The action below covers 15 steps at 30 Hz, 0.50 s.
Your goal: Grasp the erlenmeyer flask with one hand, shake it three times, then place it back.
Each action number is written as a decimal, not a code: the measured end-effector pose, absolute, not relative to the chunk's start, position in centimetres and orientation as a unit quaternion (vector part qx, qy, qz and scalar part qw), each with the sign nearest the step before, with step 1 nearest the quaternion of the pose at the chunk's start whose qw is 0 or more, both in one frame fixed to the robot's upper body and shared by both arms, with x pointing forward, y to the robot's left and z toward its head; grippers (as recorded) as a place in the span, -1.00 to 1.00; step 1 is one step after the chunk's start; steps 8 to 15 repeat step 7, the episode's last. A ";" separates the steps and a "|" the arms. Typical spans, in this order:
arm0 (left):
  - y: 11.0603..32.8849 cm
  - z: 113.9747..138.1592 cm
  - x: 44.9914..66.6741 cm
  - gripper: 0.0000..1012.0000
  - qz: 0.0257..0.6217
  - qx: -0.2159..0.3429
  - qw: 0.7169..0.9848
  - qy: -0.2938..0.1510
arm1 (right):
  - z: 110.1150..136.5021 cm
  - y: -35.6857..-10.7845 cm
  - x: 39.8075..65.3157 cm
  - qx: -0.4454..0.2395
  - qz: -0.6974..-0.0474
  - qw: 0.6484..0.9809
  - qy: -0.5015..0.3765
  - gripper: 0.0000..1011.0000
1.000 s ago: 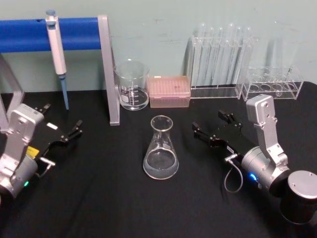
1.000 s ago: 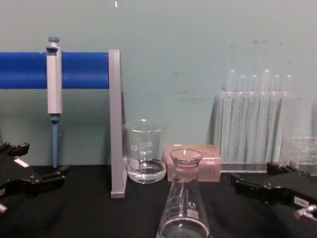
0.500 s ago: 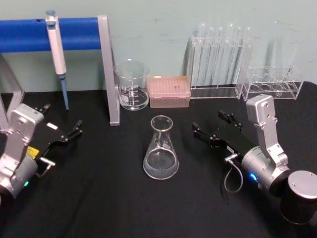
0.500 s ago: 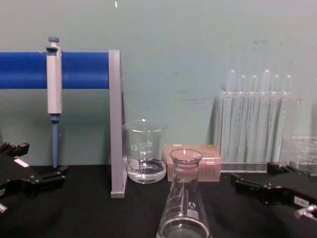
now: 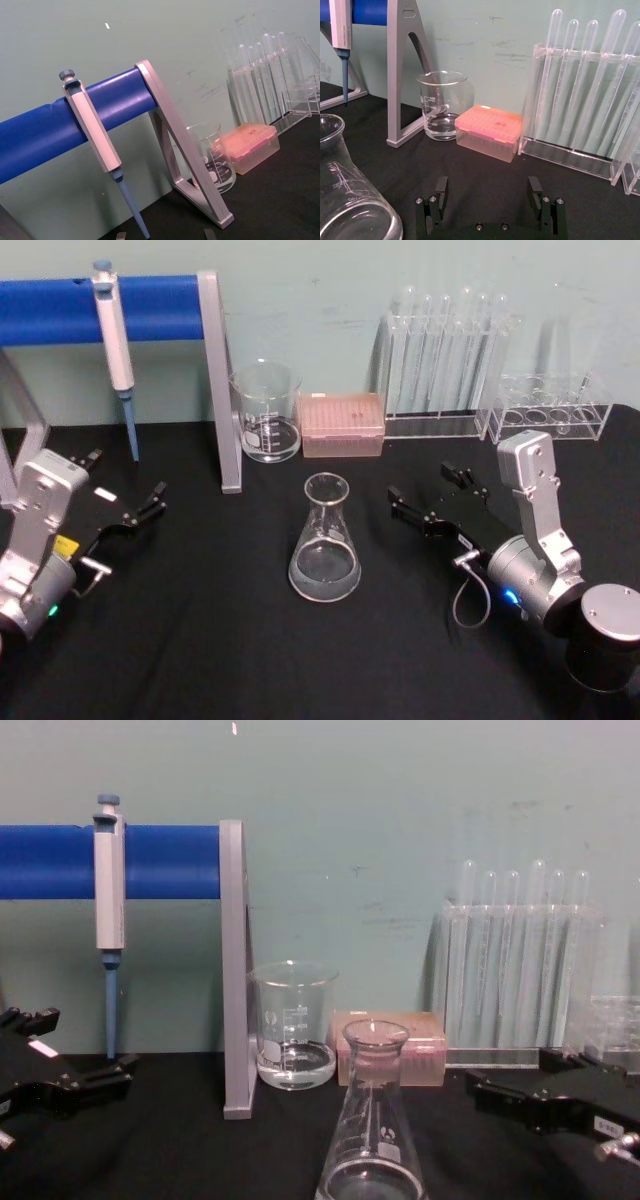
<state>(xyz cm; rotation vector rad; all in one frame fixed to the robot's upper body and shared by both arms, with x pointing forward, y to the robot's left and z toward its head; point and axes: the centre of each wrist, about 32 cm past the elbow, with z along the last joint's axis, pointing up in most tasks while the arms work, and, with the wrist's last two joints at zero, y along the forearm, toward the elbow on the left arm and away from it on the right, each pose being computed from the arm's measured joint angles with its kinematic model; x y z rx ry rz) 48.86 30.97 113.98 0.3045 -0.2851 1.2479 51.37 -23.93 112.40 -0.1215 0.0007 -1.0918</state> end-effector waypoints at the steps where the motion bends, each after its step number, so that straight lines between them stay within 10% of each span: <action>1: 31.0 114.0 48.9 0.98 0.580 0.141 0.791 -0.132 | 112.4 -23.9 51.4 -0.058 -0.519 0.853 0.000 0.98; 15: 31.0 114.0 48.9 0.98 0.580 0.141 0.791 -0.132 | 112.4 -23.9 51.4 -0.058 -0.519 0.853 0.000 0.98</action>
